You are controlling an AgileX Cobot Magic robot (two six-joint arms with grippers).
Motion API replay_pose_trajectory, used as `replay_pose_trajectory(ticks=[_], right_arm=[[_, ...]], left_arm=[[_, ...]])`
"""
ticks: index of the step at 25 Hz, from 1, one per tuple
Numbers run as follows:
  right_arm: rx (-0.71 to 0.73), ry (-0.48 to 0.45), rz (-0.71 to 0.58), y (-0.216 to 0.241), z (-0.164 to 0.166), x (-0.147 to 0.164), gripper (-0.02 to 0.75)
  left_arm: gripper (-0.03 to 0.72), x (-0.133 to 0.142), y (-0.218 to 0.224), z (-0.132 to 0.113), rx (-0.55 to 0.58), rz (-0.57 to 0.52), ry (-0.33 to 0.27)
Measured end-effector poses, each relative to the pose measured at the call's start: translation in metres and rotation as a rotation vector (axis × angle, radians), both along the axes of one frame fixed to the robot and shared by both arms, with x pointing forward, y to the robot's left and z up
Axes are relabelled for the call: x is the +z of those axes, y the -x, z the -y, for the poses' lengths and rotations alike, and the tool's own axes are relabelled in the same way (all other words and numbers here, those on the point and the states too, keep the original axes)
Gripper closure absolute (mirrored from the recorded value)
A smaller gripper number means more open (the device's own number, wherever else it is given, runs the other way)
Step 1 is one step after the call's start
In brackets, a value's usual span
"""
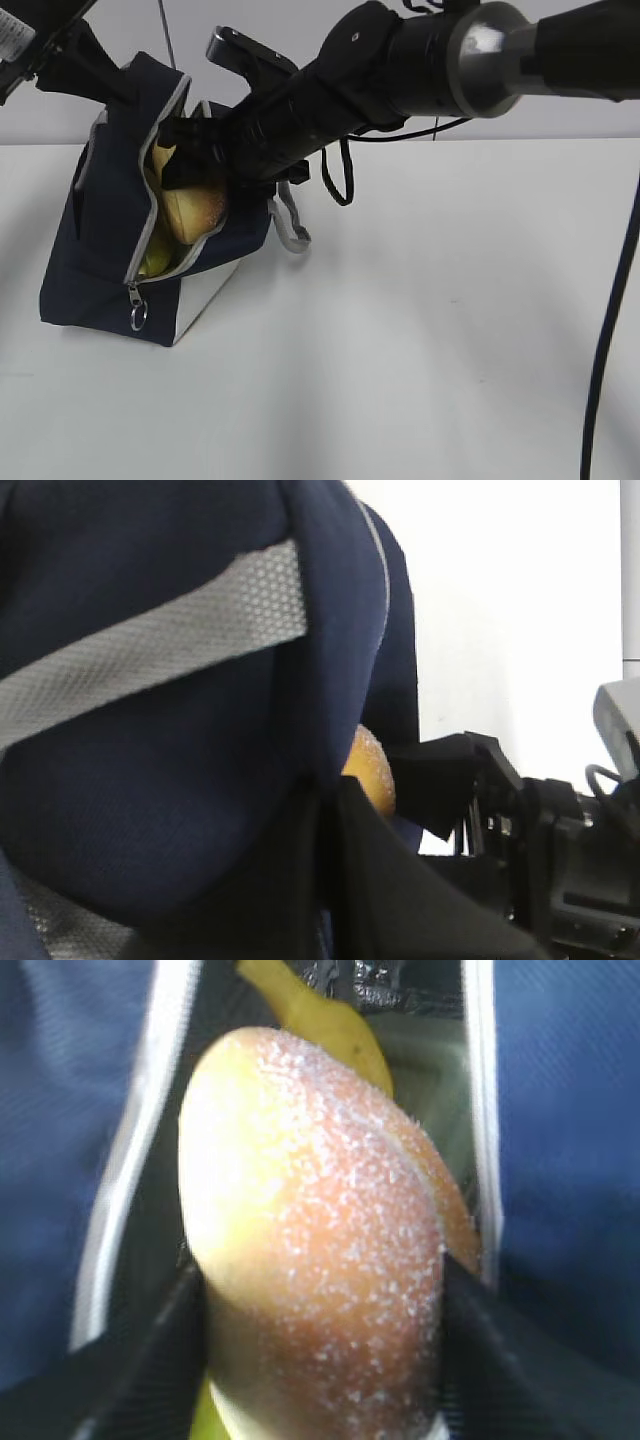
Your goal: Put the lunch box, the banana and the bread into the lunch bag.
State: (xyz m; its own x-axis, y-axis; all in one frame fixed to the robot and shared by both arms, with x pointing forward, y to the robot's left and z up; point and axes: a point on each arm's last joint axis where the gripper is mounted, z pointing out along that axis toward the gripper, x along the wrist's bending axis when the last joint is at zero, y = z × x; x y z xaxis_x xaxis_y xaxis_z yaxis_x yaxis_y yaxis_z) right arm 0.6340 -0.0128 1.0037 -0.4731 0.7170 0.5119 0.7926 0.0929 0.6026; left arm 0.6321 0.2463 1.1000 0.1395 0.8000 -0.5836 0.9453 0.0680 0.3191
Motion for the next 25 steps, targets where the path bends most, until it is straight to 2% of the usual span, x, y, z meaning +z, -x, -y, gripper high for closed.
replay_pose_trajectory(ticks=[3, 7, 16, 21, 25], right_arm=[[0.023, 0.007, 0.040, -0.003, -0.002, 0.000, 0.188], [0.056, 0.011, 0.098, -0.006, -0.004, 0.013, 0.133], [0.118, 0.119, 0.178, -0.006, 0.000, 0.018, 0.127], [0.155, 0.169, 0.253, 0.003, 0.013, 0.054, 0.148], [0.160, 0.207, 0.266, 0.007, 0.032, 0.075, 0.153]], left_arm=[[0.687, 0.000, 0.000, 0.000, -0.001, 0.001, 0.002], [0.687, 0.000, 0.000, 0.000, -0.002, 0.001, 0.002], [0.687, 0.000, 0.000, 0.000, -0.001, 0.001, 0.003], [0.687, 0.000, 0.000, 0.000, -0.002, 0.002, 0.003], [0.687, 0.000, 0.000, 0.000, -0.003, 0.002, 0.003]])
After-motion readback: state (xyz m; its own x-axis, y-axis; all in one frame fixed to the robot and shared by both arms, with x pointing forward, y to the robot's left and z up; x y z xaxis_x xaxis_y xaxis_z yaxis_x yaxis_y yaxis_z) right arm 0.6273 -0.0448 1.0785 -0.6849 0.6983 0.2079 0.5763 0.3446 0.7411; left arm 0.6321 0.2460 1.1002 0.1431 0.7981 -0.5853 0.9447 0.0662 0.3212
